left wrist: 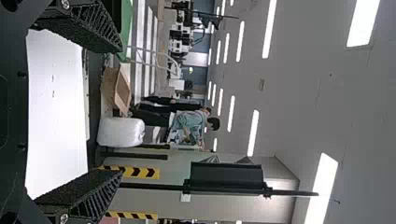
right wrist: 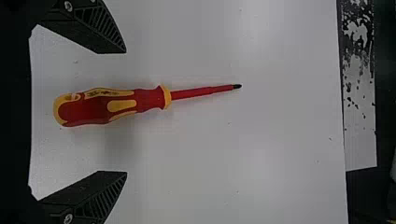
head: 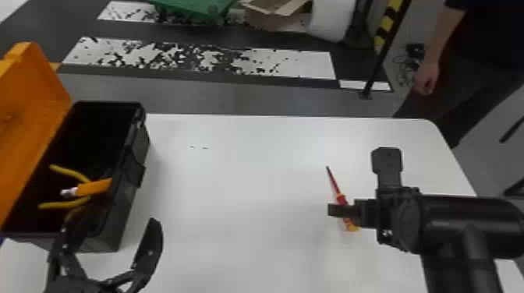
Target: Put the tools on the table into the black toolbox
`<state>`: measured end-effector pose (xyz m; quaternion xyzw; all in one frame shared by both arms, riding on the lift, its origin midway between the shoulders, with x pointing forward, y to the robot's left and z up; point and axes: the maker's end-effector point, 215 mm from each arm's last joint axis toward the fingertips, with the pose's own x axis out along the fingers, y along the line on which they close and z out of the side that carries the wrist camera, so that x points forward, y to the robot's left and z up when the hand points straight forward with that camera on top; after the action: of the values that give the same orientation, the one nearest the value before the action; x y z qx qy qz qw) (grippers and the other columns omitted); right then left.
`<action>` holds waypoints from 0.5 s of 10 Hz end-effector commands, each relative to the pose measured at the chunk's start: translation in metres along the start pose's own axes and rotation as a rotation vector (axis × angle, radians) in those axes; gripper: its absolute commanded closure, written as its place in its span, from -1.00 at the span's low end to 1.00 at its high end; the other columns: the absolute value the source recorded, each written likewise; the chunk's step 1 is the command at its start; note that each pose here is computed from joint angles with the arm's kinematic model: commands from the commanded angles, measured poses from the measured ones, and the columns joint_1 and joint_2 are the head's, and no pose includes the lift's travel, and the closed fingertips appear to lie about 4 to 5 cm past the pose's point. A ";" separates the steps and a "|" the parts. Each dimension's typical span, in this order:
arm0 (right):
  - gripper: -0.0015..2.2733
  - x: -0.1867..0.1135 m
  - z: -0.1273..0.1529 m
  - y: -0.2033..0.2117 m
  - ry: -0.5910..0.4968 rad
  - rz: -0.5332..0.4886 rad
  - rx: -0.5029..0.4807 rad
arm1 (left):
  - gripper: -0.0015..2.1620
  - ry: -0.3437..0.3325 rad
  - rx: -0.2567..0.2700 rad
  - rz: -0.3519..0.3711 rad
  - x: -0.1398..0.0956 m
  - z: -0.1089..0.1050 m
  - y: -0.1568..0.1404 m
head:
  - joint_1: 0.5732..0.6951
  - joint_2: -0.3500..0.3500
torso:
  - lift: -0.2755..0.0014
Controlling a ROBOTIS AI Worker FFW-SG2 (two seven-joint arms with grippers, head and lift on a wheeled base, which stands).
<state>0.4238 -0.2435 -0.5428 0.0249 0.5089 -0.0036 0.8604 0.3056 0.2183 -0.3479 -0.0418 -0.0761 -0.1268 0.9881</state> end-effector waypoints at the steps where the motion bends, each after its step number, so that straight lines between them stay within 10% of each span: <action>1: -0.90 0.002 0.003 0.003 0.001 -0.005 -0.016 | -0.93 0.001 0.000 -0.001 0.000 0.000 0.000 | 1.00 -0.12 | 0.45; 5: -0.51 0.004 -0.011 -0.004 0.051 -0.037 -0.030 | -0.93 0.002 -0.001 -0.002 0.000 -0.001 0.001 | 1.00 -0.11 | 0.45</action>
<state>0.4187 -0.2460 -0.5502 0.0035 0.5265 -0.0100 0.8501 0.3056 0.2192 -0.3484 -0.0418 -0.0753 -0.1277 0.9881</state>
